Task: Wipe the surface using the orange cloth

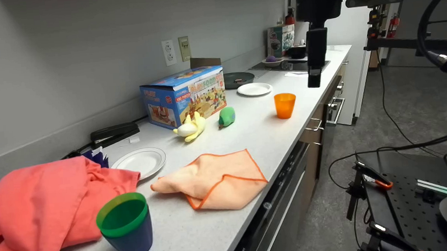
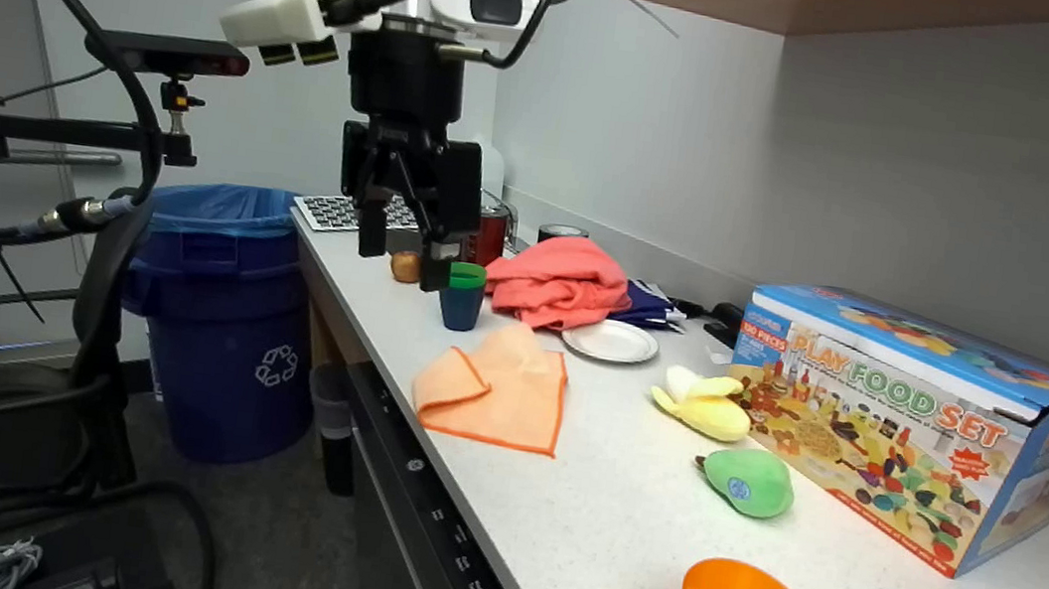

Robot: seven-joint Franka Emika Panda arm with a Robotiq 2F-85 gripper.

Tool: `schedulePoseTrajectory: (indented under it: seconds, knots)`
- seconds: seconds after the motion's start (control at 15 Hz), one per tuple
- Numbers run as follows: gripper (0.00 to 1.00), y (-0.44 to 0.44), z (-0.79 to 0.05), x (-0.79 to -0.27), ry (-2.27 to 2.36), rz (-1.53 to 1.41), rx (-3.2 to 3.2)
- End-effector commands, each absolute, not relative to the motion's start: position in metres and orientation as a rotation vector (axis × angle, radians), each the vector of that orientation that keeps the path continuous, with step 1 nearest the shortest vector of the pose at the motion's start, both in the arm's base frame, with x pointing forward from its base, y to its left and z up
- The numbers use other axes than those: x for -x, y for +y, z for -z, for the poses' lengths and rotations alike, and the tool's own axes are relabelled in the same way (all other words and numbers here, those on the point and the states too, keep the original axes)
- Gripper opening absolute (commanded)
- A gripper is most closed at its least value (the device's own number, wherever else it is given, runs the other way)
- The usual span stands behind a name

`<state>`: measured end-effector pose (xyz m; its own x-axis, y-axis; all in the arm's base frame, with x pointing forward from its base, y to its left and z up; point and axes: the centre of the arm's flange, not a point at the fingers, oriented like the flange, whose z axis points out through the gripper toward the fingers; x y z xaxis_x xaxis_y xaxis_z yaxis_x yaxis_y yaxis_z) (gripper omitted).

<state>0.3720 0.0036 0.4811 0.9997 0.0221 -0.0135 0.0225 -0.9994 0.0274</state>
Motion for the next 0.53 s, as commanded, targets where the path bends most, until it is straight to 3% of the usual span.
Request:
schedulePoseTrajectory:
  seconds: [0.0, 0.47]
  knots:
    - [1.00, 0.007, -0.480, -0.385, 0.043, -0.009, -3.103]
    - [1.00, 0.011, -0.474, -0.431, 0.088, -0.151, -3.092]
